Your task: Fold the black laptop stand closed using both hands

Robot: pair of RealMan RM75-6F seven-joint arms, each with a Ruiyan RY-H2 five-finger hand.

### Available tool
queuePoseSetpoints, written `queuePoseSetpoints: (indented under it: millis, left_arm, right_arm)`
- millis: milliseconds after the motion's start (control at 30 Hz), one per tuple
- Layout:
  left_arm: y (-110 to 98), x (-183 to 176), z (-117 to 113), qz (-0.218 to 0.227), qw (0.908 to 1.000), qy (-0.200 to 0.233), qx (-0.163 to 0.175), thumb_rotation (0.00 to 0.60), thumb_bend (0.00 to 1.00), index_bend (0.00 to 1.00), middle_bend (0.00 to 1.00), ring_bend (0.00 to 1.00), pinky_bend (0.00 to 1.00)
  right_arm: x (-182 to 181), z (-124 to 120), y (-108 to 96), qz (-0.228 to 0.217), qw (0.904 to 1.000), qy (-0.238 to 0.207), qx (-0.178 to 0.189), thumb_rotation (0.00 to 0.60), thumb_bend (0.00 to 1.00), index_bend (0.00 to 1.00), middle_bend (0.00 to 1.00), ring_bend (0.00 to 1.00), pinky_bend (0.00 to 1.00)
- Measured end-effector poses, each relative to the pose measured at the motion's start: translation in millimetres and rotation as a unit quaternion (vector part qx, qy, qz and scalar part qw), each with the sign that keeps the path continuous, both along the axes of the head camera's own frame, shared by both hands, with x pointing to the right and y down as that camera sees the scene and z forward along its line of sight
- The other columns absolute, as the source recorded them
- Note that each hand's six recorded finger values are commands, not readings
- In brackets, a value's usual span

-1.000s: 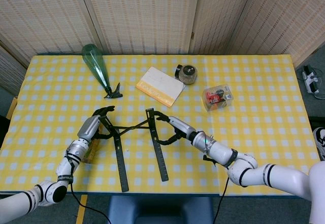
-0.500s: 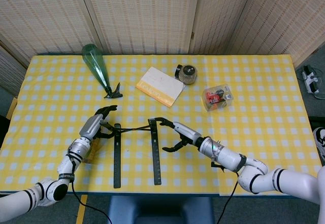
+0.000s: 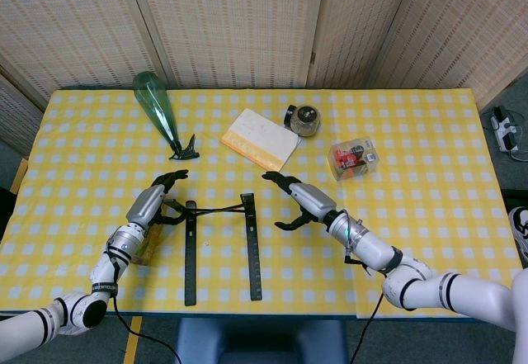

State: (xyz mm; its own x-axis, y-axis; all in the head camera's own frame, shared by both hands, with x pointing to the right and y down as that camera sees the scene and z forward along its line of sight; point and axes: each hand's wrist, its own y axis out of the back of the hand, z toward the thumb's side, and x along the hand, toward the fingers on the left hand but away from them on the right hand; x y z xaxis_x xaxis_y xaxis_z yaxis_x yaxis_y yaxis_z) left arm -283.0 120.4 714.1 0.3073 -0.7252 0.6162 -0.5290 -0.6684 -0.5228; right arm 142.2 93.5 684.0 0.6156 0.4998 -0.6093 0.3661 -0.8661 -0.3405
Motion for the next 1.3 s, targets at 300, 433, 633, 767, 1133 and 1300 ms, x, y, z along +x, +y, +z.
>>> queuePoseSetpoints:
  millis: [300,433,633,767,1133,1300]
  left_arm:
    - [0,-1,-3,0.001,1.0,-0.003,0.002,0.6,0.36,0.11,0.17,0.07,0.0]
    - [1,-2,-3,0.001,1.0,-0.005,0.0,0.6,0.36,0.11,0.17,0.07,0.0]
    - [1,-2,-3,0.0,1.0,-0.003,0.002,0.6,0.36,0.11,0.17,0.07,0.0]
    - [1,-3,-4,-0.001,1.0,-0.002,0.003,0.6,0.36,0.11,0.17,0.07,0.0]
    - [1,-6,-3,-0.005,1.0,-0.003,0.001,0.6,0.36,0.1,0.17,0.07,0.0]
    - [1,-7,-3,-0.007,1.0,-0.003,0.0,0.6,0.36,0.1,0.17,0.06,0.0]
  right_arm:
    - [-38,33,-8,0.022,0.9971,0.064,0.033,0.6,0.32,0.11,0.11,0.16,0.04]
    - [-59,44,-7,0.021,0.9958,0.079,0.039,0.6,0.32,0.17,0.13,0.18,0.05]
    - [-77,49,-5,0.019,0.9939,0.093,0.056,0.6,0.32,0.3,0.18,0.22,0.06]
    - [-82,52,-5,0.024,0.9931,0.1,0.057,0.6,0.32,0.36,0.19,0.23,0.07]
    - [-86,55,-7,0.029,0.991,0.112,0.067,0.6,0.32,0.46,0.24,0.27,0.08]
    - [-87,56,-7,0.029,0.9899,0.118,0.074,0.6,0.32,0.52,0.27,0.29,0.09]
